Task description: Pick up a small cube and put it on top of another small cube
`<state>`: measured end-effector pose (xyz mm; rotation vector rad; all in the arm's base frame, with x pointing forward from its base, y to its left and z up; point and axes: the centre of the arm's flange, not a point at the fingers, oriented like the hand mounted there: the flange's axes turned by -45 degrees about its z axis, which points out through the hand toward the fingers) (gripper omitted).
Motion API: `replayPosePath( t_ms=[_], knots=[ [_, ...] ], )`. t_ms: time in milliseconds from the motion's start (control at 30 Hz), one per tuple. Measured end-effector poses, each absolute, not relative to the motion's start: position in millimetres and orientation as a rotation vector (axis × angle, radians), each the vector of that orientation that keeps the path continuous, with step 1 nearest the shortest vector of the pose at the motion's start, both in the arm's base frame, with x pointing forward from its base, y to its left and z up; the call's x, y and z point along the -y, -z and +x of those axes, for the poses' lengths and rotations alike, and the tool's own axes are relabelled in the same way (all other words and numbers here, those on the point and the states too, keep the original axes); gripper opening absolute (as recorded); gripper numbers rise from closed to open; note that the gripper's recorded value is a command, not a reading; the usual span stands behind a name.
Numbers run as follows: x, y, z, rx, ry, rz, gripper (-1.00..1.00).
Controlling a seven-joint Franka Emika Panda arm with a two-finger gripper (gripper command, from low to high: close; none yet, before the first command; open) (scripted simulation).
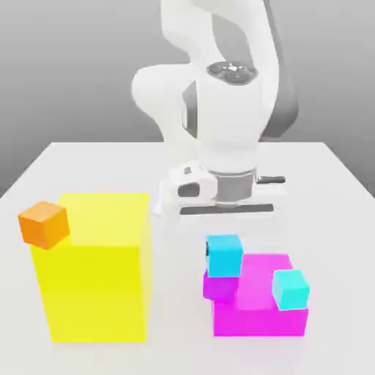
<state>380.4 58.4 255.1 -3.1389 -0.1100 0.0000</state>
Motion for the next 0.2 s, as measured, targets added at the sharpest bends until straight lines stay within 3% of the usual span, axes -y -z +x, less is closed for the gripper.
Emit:
replayPosePath(
  t_ms=[200],
  knots=[
    [-58,-265,381,0.110,0.000,-3.141,1.00]
  ],
)
